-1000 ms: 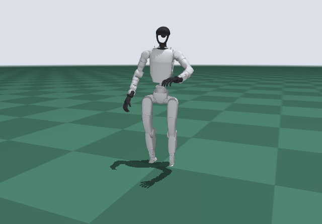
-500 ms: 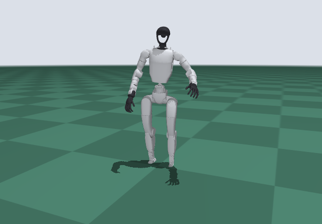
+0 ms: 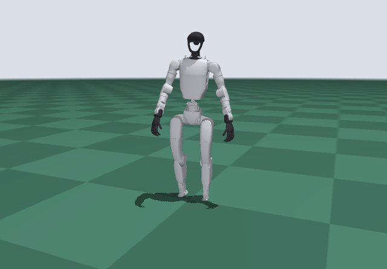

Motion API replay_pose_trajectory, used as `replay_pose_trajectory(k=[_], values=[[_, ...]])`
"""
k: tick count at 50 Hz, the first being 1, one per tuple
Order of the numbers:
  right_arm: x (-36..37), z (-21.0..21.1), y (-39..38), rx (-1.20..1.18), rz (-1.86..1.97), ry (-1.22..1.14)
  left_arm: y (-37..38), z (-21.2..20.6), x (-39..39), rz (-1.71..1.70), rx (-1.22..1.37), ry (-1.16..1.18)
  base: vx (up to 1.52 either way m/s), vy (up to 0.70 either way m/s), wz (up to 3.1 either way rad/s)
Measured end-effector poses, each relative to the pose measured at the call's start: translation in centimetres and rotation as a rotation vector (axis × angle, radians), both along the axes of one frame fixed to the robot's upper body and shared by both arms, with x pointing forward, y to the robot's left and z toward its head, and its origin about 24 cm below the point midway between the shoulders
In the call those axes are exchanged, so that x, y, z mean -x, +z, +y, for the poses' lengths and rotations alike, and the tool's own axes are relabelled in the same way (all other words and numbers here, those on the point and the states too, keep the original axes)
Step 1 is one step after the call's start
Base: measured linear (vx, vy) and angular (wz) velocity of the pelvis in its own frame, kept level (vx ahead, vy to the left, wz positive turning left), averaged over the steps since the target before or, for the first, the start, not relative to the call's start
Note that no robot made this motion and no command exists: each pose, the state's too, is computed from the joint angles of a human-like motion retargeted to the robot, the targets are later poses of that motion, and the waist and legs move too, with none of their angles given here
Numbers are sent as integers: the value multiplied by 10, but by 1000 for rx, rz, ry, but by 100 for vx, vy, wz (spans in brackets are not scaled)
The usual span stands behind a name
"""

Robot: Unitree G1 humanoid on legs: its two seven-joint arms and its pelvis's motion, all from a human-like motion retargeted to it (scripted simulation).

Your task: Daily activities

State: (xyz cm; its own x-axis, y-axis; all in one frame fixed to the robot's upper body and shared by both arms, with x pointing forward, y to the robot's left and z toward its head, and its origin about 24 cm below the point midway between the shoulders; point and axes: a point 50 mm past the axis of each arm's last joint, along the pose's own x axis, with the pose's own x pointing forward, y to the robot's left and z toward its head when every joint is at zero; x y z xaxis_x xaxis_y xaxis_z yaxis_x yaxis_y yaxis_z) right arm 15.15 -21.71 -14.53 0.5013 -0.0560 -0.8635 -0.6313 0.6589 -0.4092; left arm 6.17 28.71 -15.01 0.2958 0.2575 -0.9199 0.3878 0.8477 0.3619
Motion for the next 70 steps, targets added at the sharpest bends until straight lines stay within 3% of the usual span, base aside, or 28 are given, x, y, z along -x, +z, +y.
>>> replay_pose_trajectory(k=[10, 20, 28, 30, 35, 40, 42, 48, 50, 54, 60, 62, 70], values=[[-9, -1, 4, 16, -58, -23, -3, -7, 4, -16, 5, 44, 0, 0, 0], [-12, 4, 6, 58, -96, 100, -3, -9, 3, -59, -18, 31, -1, -1, -15], [-55, 15, 32, 134, -265, 363, -1, -8, 8, -79, -46, 0, -2, -2, -21], [-43, 28, 26, 142, -273, 458, -9, -27, 36, -38, -27, 5, -9, -1, -13], [-105, 38, 75, 237, -487, 717, 0, -4, 18, -85, -78, -4, 2, -2, -31], [-137, 64, 119, 330, -665, 1014, 1, 0, 24, -81, -96, 11, -2, -2, -25], [-128, 81, 117, 336, -695, 1150, -6, -17, 48, -38, -73, 36, -7, -2, -21], [-161, 115, 198, 453, -970, 1415, 2, 3, 37, -60, -96, 71, 1, -3, -24], [-146, 133, 195, 420, -1010, 1512, -6, -18, 61, -15, -53, 111, -9, -2, -19], [-156, 152, 262, 476, -1251, 1581, 1, 2, 45, -53, -68, 137, 3, -3, -19], [-125, 181, 298, 402, -1500, 1670, -7, -22, 66, -15, -5, 195, -3, -1, -5], [-123, 184, 327, 436, -1608, 1670, -3, -9, 56, -38, -24, 190, 0, 0, 0], [-99, 198, 344, 421, -1754, 1723, -8, -24, 71, 11, 8, 185, 0, 0, 0]])
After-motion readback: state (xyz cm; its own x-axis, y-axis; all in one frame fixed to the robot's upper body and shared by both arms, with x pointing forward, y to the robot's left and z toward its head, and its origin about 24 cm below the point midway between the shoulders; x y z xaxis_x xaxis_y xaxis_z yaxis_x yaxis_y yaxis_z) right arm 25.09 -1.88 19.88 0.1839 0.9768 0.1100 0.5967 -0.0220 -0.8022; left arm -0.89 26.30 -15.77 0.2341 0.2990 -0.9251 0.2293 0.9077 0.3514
